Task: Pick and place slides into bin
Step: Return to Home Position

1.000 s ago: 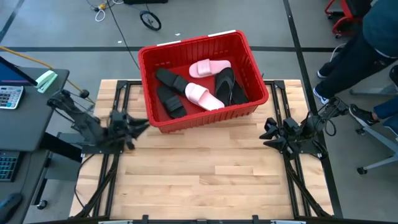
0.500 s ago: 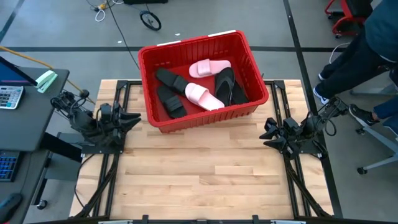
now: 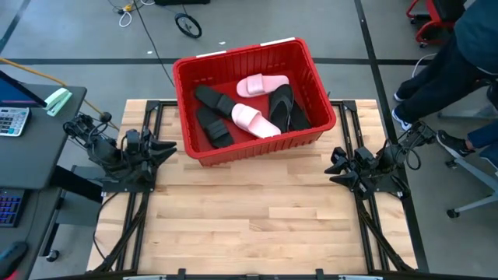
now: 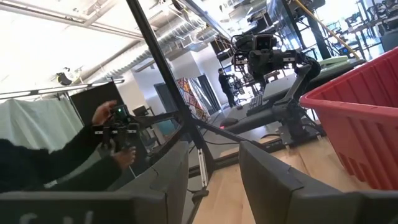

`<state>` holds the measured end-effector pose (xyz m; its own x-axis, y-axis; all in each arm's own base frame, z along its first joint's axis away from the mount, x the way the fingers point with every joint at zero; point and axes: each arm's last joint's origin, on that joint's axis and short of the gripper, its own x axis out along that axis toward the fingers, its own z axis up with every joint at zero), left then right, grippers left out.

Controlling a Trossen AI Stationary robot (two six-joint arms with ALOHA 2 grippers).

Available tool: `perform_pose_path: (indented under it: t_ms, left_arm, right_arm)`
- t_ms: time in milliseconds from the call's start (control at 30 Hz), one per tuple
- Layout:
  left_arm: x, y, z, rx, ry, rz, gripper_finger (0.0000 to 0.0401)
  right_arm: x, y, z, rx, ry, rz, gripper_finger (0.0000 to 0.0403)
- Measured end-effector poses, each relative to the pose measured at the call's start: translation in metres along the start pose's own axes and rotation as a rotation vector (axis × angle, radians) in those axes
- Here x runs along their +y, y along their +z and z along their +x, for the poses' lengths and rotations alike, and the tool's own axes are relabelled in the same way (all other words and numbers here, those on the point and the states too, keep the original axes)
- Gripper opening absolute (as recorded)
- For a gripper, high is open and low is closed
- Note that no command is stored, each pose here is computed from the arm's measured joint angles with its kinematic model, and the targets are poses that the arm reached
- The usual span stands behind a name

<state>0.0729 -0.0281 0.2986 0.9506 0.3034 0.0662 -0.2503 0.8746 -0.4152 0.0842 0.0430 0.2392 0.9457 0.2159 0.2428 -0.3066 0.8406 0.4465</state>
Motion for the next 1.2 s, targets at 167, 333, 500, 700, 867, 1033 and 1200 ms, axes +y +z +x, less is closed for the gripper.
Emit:
perform_pose_path:
  t_ms: [167,333,500,700,867,1033,1200]
  left_arm:
    - [0.0,0.0,0.0,0.0,0.0,0.001,0.0118]
    - [0.0,0.0,0.0,-0.001,0.001,0.023,0.0125]
    - [0.0,0.003,0.001,-0.027,0.013,0.072,0.0131]
    - [0.001,0.011,0.002,-0.087,0.046,0.162,0.0124]
    - [0.006,0.01,0.006,-0.113,0.11,0.124,0.0122]
    - [0.013,-0.018,0.018,-0.098,0.035,0.136,0.0129]
    - [0.015,-0.033,0.022,-0.158,-0.173,0.181,0.0135]
  right_arm:
    - [0.0,0.0,0.0,0.0,0.0,0.0,0.0148]
    - [0.0,0.0,0.0,0.0,0.0,0.0,0.0148]
    - [0.0,0.0,0.0,0.0,0.0,0.0,0.0148]
    - [0.0,0.0,0.0,-0.001,0.0,0.0,0.0148]
    - [0.0,0.0,0.0,-0.001,0.0,0.0,0.0148]
    - [0.0,0.0,0.0,-0.001,0.0,0.0,0.0148]
    - [0.0,0.0,0.0,0.0,0.0,0.0,0.0148]
